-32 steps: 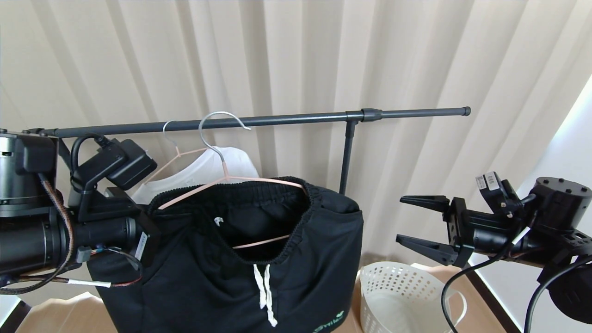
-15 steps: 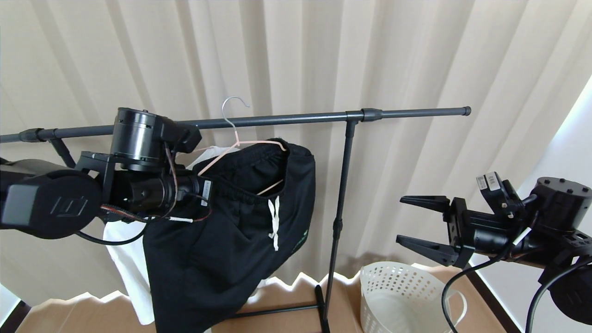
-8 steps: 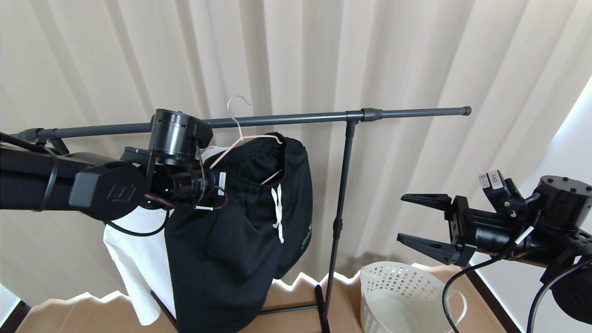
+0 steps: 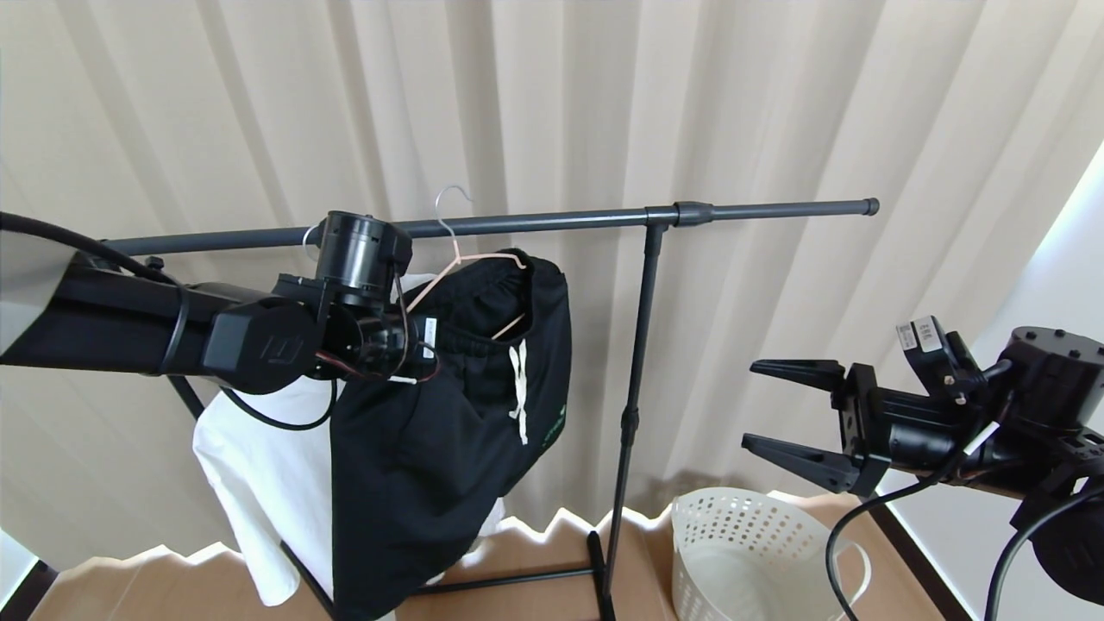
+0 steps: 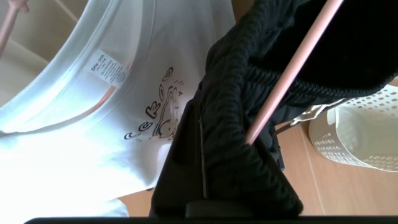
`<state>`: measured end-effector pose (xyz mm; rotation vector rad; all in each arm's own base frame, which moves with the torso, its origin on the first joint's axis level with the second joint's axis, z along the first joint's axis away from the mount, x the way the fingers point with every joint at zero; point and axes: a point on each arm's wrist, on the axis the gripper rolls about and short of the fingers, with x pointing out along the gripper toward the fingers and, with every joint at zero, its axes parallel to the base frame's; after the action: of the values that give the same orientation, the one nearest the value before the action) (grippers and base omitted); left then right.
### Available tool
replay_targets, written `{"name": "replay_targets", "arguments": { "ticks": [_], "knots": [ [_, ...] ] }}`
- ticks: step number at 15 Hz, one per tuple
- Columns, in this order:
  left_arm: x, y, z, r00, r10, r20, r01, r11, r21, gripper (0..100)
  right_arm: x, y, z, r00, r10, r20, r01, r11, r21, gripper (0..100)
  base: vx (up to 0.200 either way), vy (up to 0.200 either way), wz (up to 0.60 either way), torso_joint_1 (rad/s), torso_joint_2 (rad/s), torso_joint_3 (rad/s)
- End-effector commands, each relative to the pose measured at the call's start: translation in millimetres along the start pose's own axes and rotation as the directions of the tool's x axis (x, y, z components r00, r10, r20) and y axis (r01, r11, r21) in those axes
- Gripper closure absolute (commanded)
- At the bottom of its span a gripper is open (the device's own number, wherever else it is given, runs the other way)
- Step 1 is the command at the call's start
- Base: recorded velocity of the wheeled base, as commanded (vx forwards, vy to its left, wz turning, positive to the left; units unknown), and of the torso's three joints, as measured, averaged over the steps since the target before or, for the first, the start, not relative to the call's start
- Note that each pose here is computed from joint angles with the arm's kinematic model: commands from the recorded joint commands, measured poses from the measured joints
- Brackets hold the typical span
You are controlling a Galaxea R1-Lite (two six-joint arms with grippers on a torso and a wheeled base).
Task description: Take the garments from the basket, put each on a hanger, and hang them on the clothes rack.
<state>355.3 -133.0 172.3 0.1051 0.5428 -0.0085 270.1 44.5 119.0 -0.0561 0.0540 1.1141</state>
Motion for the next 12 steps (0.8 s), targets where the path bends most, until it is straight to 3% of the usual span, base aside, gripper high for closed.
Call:
{"name": "replay_targets", "arguments": {
  "ticks": [1, 12],
  "knots": [
    [11, -2.2, -1, 1.0, 0.013, -0.01, -0.013, 1.0, 0.0, 100, 0, 0.4, 0.0, 1.0, 0.001, 0.0, -0.001, 1.0, -0.002, 0, 0.0, 0.0, 0.0, 0.0, 0.0, 0.0],
    [28, -1.5, -10, 0.998, 0.043, -0.042, -0.043, 0.999, 0.001, 100, 0, 0.7, -1.0, 1.0, 0.001, -0.002, -0.001, 1.0, -0.018, 0, 0.0, 0.0, 0.0, 0.0, 0.0, 0.0]
  ]
}}
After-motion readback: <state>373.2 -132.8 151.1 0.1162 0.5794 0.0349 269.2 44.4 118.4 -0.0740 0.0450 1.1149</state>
